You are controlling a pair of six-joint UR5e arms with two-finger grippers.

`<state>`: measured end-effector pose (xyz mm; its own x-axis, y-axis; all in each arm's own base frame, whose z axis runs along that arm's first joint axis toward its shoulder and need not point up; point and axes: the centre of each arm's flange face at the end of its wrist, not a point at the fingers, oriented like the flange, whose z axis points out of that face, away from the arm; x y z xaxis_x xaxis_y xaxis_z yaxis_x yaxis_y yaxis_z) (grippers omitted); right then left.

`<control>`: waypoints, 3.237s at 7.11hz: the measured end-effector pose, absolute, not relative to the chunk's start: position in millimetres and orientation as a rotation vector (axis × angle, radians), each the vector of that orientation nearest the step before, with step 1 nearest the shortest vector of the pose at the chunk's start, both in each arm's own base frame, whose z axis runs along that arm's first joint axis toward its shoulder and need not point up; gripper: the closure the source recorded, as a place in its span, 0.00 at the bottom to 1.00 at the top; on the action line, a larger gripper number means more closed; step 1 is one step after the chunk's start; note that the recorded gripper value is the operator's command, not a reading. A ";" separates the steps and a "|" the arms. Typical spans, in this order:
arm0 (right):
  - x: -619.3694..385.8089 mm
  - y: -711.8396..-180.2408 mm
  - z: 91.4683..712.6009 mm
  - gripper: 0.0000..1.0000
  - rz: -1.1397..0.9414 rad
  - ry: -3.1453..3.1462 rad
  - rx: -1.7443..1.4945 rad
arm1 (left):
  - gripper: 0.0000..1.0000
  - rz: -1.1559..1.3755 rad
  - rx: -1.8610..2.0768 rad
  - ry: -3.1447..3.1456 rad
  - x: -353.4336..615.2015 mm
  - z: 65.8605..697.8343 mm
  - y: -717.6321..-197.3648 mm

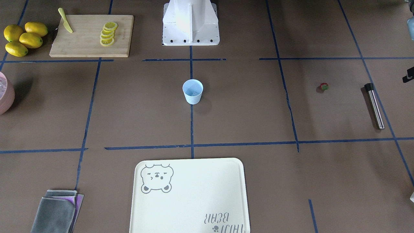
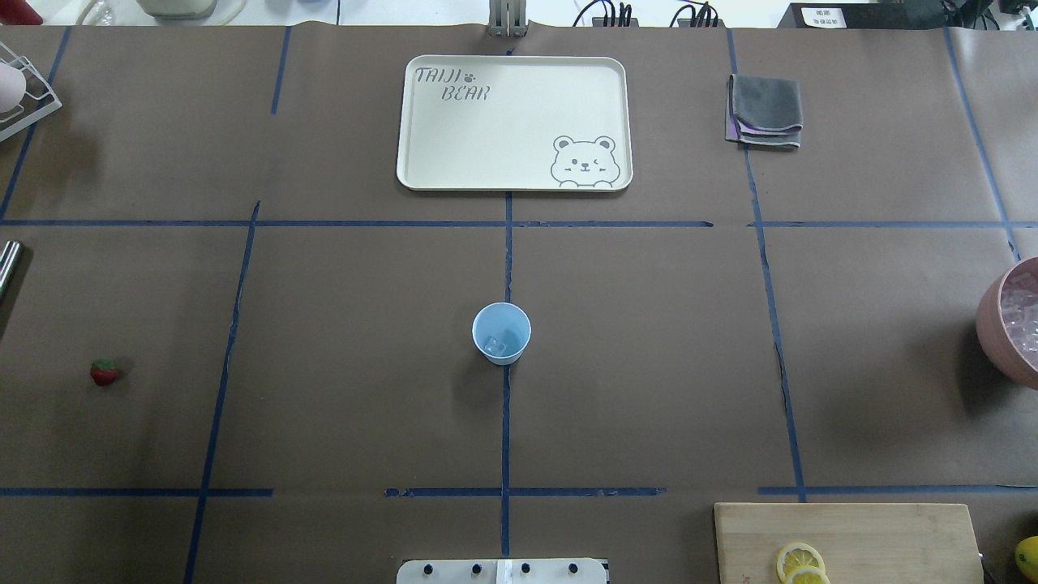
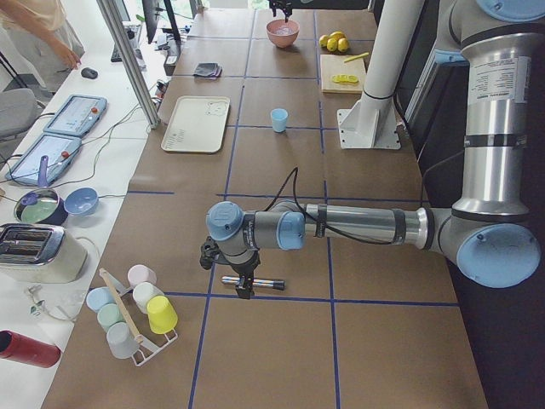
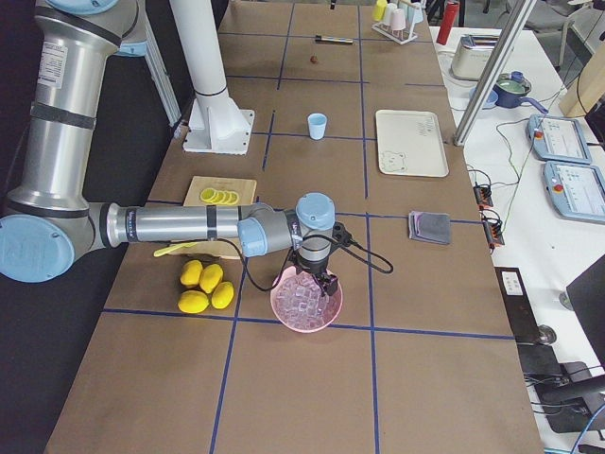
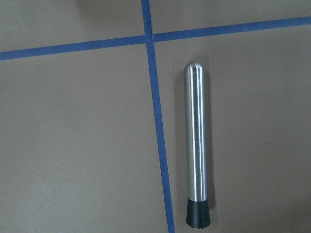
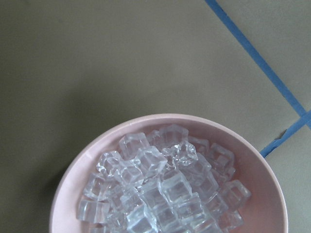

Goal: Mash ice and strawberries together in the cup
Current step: 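Grasp another ice cube from the pink bowl with the right gripper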

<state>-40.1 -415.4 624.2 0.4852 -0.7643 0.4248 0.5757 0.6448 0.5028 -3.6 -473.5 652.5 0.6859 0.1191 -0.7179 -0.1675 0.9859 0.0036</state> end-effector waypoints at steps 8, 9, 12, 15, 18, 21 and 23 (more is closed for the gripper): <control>-68.8 -407.8 657.0 0.10 -0.979 -0.689 0.263 | 0.00 0.161 -0.066 0.798 -3.6 653.6 -473.6; -71.4 -408.1 657.0 0.11 -0.984 -0.690 0.261 | 0.00 0.160 -0.066 0.798 -3.6 653.8 -473.4; -75.9 -408.3 656.5 0.61 -0.997 -0.692 0.261 | 0.00 0.162 -0.065 0.798 -3.6 653.6 -473.9; -77.1 -409.8 652.5 0.93 -1.003 -0.692 0.271 | 0.00 0.163 -0.065 0.798 -3.6 654.0 -473.9; -78.7 -413.2 643.6 0.93 -1.007 -0.695 0.289 | 0.00 0.165 -0.063 0.798 -3.5 653.0 -474.6; -75.8 -415.8 618.2 0.99 -0.964 -0.718 0.312 | 0.00 0.167 -0.061 0.798 -3.4 652.1 -475.4; -65.6 -420.1 593.2 0.99 -0.701 -0.758 0.260 | 0.00 0.167 -0.060 0.798 -3.4 652.0 -475.5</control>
